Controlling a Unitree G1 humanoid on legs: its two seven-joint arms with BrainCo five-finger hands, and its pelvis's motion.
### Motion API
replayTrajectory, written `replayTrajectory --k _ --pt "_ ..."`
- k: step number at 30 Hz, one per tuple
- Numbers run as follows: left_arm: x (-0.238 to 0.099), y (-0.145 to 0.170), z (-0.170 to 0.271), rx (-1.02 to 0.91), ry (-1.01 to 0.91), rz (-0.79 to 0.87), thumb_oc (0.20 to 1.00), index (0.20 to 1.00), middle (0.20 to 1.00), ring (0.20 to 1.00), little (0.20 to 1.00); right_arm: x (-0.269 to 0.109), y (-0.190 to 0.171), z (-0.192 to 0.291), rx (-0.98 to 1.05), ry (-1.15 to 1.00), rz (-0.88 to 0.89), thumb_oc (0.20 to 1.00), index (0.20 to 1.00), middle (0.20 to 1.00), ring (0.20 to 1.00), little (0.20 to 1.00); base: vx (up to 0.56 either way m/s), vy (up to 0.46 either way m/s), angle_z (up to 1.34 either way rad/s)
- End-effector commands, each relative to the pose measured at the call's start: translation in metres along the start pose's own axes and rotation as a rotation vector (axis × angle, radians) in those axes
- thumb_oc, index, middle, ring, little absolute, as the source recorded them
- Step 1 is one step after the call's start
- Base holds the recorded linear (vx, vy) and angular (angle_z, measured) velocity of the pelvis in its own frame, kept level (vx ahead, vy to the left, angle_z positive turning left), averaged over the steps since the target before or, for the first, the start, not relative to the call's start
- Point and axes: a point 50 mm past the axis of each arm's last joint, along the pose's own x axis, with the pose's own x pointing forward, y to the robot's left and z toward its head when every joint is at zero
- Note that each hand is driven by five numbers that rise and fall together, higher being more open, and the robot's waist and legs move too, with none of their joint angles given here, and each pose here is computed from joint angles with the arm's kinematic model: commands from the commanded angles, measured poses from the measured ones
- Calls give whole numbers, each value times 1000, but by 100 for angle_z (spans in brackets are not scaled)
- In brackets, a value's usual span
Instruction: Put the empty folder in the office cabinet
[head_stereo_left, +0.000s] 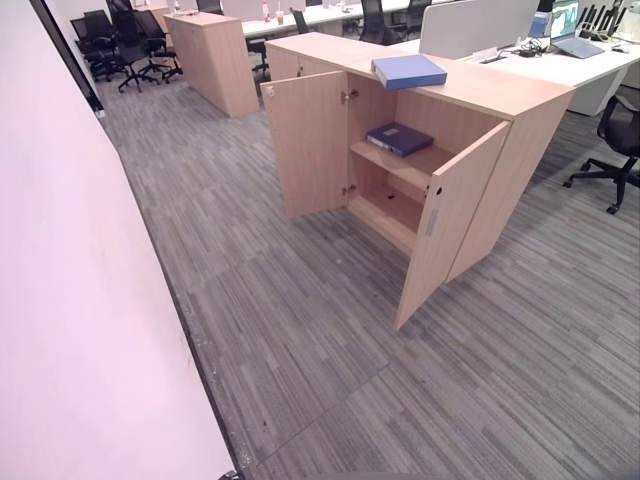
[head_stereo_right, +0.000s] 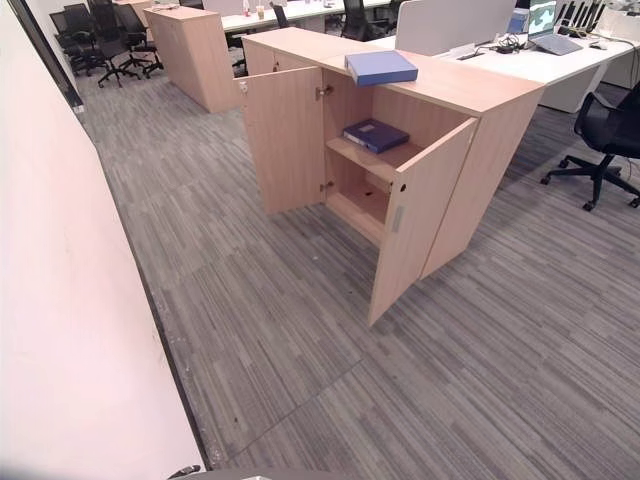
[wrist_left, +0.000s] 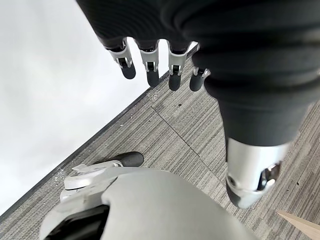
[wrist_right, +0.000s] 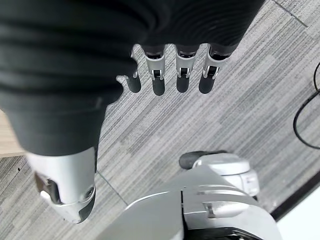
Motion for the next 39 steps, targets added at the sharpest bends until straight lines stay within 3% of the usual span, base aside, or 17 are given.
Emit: replayTrajectory --k 1,26,39 --pt "2 2 16 -30 -48 16 1000 1000 1000 1000 1000 1 -1 17 25 -41 -13 1000 1000 1000 1000 1000 0 0 0" --pt "2 7 15 -25 -50 68 1000 1000 1000 1000 1000 2 3 21 -11 -54 -12 1000 1000 1000 1000 1000 0 0 0" --pt "2 -1 13 4 -40 15 1000 1000 1000 1000 1000 2 1 19 -27 -49 -11 1000 1000 1000 1000 1000 0 0 0"
